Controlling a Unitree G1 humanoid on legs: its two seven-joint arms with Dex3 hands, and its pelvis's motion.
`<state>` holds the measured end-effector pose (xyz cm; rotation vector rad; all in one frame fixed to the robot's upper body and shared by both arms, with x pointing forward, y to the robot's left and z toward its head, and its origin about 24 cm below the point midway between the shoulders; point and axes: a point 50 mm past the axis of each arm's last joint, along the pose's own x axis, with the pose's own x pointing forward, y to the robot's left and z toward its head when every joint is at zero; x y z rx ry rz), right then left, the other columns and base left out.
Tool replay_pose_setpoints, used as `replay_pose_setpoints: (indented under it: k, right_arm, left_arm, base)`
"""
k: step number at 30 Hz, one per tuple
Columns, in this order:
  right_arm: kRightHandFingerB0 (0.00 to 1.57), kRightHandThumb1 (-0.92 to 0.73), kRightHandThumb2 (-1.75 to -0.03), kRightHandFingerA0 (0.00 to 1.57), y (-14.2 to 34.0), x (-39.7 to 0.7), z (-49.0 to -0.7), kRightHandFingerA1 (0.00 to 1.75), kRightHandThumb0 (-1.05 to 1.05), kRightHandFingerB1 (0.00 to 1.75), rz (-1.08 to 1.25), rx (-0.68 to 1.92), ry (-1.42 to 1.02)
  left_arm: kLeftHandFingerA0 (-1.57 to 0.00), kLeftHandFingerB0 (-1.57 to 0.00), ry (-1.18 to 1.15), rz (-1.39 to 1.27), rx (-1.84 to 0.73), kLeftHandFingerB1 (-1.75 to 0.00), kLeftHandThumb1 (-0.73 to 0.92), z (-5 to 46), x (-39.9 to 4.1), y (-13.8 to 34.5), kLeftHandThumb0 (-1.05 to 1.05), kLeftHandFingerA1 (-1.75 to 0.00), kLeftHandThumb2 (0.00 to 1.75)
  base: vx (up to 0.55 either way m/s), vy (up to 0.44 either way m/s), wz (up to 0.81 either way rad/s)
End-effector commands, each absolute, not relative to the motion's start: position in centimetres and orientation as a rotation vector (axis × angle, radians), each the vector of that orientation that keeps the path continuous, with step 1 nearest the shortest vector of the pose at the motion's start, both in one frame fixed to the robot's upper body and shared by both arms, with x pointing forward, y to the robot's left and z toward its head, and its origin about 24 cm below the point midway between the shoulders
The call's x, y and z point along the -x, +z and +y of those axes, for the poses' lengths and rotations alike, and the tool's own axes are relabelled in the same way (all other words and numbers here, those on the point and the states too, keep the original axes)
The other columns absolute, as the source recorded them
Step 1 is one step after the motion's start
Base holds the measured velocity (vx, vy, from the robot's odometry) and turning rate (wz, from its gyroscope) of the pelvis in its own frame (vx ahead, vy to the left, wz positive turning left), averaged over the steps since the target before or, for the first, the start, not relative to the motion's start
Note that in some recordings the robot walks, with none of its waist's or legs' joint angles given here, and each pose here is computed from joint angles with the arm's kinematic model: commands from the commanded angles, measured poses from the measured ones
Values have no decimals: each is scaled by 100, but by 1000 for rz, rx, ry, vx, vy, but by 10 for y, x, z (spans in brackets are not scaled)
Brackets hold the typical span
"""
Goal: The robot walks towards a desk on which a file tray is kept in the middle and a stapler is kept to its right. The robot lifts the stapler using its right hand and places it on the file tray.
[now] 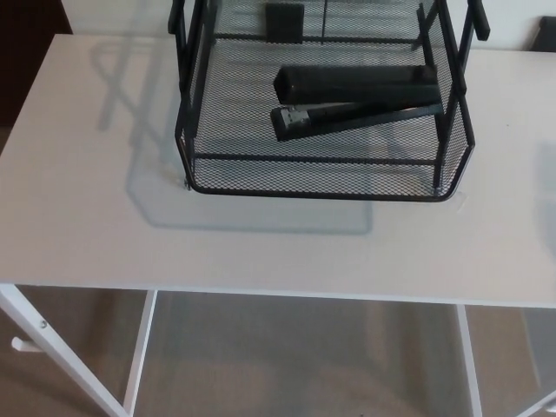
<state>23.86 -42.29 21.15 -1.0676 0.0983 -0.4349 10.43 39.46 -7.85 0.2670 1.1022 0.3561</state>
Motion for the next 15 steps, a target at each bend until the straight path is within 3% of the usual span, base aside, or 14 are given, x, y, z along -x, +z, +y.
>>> replay_pose_setpoints:
  k: [1,2,3,5,6,7,8,9,10,11,12,13,14,15]
  right_arm:
    - [15,-53,-82,41,45,-124,-470,88,-48,45,105,-19,-1205]
    - [15,-53,-82,41,41,-124,-467,88,-48,45,95,-61,-1207]
    - [17,-67,-59,43,39,-125,-466,93,-38,34,116,-73,-1211]
    - [16,-69,-60,42,23,-123,-460,97,-36,29,241,-256,-1216]
    - [15,-68,-62,63,17,-121,-460,143,-38,31,291,-290,-1209]
    - [15,-68,-59,32,6,-117,-458,104,-39,29,378,-282,-1182]
    - [3,-71,-66,8,-2,-115,-455,79,-38,16,463,-287,-1116]
    - [3,-71,-66,8,-5,-112,-455,79,-38,16,497,-292,-1090]
    - [0,-82,-64,0,-6,-112,-455,24,-48,5,533,-271,-1054]
    - [0,-82,-64,0,-8,-111,-454,24,-48,5,589,-243,-1000]
    - [0,-67,-58,0,-13,-112,-451,87,-54,21,532,-461,-1073]
    - [0,-67,-58,0,-14,-112,-450,87,-54,21,526,-488,-1080]
    - [25,-64,-60,51,-16,-115,-449,155,-67,45,541,-502,-1071]
    - [18,-63,-61,53,-20,-121,-445,157,-72,39,602,-461,-1041]
  left_arm:
    - [-43,-28,400,1057,-301,-37,84,408,-108,-66,-59,-49,65]
    - [-43,-28,402,1050,-298,-37,84,408,-110,-65,-59,-49,65]
    - [-42,-28,406,1048,-295,-36,84,408,-111,-64,-59,-49,65]
    - [-42,-29,404,1048,-298,-37,84,409,-112,-64,-58,-48,65]
    - [-43,-30,402,1053,-309,-37,84,409,-111,-64,-58,-48,65]
    - [-43,-30,402,1062,-321,-38,85,410,-109,-64,-58,-47,65]
    - [-44,-31,409,1072,-325,-39,84,410,-106,-65,-58,-47,65]
    - [-44,-31,411,1077,-325,-39,84,410,-104,-66,-58,-47,65]
    - [-44,-30,412,1079,-323,-39,84,410,-102,-66,-57,-48,65]
    - [-44,-30,414,1080,-320,-39,84,410,-101,-67,-57,-48,65]
    - [-43,-30,428,1086,-308,-37,83,410,-100,-68,-57,-47,64]
    - [-43,-30,430,1086,-307,-37,83,410,-100,-68,-57,-47,64]
    - [-44,-31,436,1084,-302,-37,81,410,-101,-67,-58,-48,64]
    - [-43,-29,442,1078,-297,-37,82,410,-102,-67,-58,-47,64]
  base:
    - [0,0,0]
    - [0,0,0]
    - [0,0,0]
    - [0,0,0]
    - [0,0,0]
    - [0,0,0]
    - [0,0,0]
    - [0,0,0]
    - [0,0,0]
    - [0,0,0]
    - [0,0,0]
    - [0,0,0]
    - [0,0,0]
    - [0,0,0]
